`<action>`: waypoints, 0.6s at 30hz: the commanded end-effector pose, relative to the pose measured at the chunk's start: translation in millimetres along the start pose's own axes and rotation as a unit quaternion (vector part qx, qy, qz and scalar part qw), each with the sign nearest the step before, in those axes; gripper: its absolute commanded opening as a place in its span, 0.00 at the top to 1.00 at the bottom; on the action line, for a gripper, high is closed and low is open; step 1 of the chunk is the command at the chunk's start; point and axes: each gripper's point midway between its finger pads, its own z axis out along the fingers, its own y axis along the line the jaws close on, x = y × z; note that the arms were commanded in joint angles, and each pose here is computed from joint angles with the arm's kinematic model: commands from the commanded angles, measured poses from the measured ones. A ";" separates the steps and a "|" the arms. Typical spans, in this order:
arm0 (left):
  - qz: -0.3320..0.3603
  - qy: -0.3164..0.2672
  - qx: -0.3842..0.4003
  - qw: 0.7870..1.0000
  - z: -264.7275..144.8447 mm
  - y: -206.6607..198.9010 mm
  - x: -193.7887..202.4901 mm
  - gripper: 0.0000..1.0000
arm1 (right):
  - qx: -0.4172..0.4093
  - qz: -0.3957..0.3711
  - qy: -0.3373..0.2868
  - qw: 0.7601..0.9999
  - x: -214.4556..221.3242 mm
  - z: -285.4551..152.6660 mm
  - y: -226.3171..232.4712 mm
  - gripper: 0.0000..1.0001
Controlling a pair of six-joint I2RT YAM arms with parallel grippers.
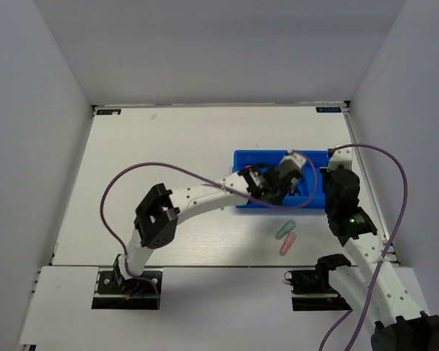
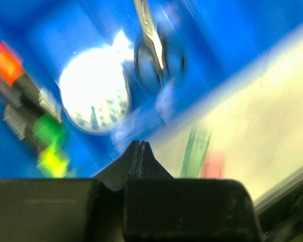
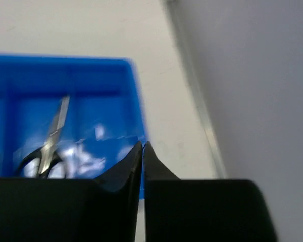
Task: Sort the stationery into containers
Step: Place the stationery into the container, then grab a piece of stationery with the right arm
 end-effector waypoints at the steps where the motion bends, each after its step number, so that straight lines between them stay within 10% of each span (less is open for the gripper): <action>1: 0.166 0.005 -0.060 0.984 -82.2 13.4 40.2 1.00 | -0.211 -0.053 0.038 0.975 10.4 -30.9 57.2 1.00; 3: 0.187 -0.031 -0.055 0.980 -118.9 1.6 51.6 1.00 | -0.306 -0.107 0.055 0.944 19.5 -53.3 76.2 0.93; 4: 0.186 -0.044 -0.077 0.979 -146.1 22.3 60.2 0.93 | -0.460 -0.106 0.028 0.881 14.1 -92.3 117.9 0.77; 6: 0.148 -0.008 -0.104 0.983 -145.5 50.1 109.9 0.51 | -0.566 -0.181 0.058 0.802 50.4 -130.2 127.1 0.34; 8: 0.083 -0.011 -0.101 0.991 -167.2 79.1 142.2 0.10 | -0.674 -0.196 0.025 0.712 56.9 -174.8 139.0 0.24; 10: 0.036 -0.044 -0.062 0.996 -182.7 82.9 144.1 0.08 | -0.726 -0.189 0.005 0.661 61.4 -197.7 144.6 0.20; 13: -0.025 -0.077 -0.036 0.996 -201.2 111.1 170.7 0.25 | -0.787 -0.258 -0.068 0.557 90.6 -218.9 145.5 0.10; 16: -0.043 -0.066 -0.060 0.995 -198.1 143.3 209.9 0.95 | -0.789 -0.311 -0.123 0.516 105.4 -207.7 154.4 0.27; 18: -0.066 -0.076 -0.060 0.993 -206.1 156.8 218.9 1.00 | -0.772 -0.364 -0.164 0.494 114.4 -193.8 156.9 0.39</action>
